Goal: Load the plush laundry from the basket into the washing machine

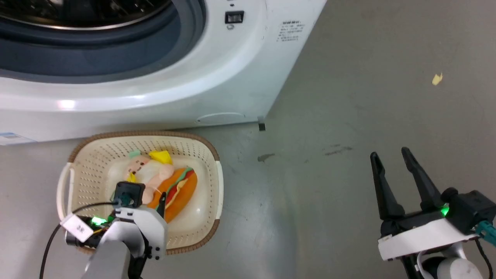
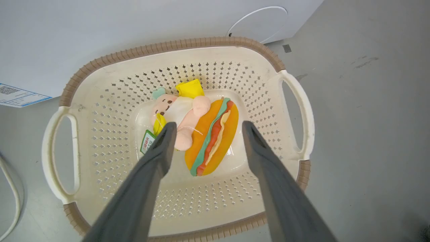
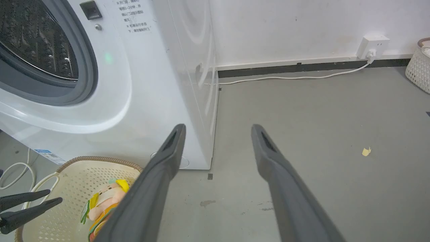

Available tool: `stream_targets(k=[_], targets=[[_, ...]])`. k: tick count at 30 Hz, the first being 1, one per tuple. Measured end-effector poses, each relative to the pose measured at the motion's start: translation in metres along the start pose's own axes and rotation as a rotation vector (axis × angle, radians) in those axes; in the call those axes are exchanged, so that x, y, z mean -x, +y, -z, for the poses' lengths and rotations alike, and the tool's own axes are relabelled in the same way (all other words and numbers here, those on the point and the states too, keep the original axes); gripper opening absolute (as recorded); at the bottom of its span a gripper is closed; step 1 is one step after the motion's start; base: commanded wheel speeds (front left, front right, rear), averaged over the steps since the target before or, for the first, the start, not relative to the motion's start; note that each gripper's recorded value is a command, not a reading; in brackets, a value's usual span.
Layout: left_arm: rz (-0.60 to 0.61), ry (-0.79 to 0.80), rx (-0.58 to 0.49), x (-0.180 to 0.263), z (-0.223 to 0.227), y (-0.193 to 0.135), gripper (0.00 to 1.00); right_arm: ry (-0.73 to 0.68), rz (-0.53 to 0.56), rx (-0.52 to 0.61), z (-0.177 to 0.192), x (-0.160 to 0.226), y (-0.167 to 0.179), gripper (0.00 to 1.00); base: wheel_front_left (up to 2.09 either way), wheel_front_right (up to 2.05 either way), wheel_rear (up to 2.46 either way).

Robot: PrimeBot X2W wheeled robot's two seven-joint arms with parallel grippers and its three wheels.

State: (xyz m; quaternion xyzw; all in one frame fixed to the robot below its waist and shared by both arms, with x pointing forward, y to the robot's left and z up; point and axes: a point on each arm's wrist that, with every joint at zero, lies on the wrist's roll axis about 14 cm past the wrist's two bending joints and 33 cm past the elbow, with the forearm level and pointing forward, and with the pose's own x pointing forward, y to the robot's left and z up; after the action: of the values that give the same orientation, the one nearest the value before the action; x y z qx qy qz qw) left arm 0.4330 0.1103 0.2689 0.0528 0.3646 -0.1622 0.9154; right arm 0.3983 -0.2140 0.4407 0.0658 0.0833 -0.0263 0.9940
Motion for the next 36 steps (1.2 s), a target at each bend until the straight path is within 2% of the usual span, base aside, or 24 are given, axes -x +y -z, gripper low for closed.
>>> stream_targets(k=[7, 12, 14, 23, 36], targets=[[0.04, 0.162, -0.028, -0.026, 0.033, -0.002, 1.0, 0.022, 0.023, -0.013, 0.012, -0.009, -0.007, 1.0, 0.0, 0.0, 0.0], [0.066, 0.216, -0.063, -0.038, 0.044, -0.002, 1.0, 0.035, 0.036, -0.02, 0.019, -0.011, -0.011, 1.0, 0.0, 0.0, 0.0], [0.1, 0.255, -0.11, -0.047, 0.052, -0.009, 1.0, 0.053, 0.047, -0.027, 0.026, -0.012, -0.014, 1.0, 0.0, 0.0, 0.0], [0.167, 0.36, -0.159, -0.075, 0.072, -0.019, 1.0, 0.083, 0.073, -0.048, 0.043, -0.017, -0.022, 1.0, 0.0, 0.0, 0.0], [0.168, 0.449, -0.19, -0.114, 0.097, -0.001, 1.0, 0.125, 0.118, -0.063, 0.065, -0.02, -0.034, 1.0, 0.0, 0.0, 0.0]])
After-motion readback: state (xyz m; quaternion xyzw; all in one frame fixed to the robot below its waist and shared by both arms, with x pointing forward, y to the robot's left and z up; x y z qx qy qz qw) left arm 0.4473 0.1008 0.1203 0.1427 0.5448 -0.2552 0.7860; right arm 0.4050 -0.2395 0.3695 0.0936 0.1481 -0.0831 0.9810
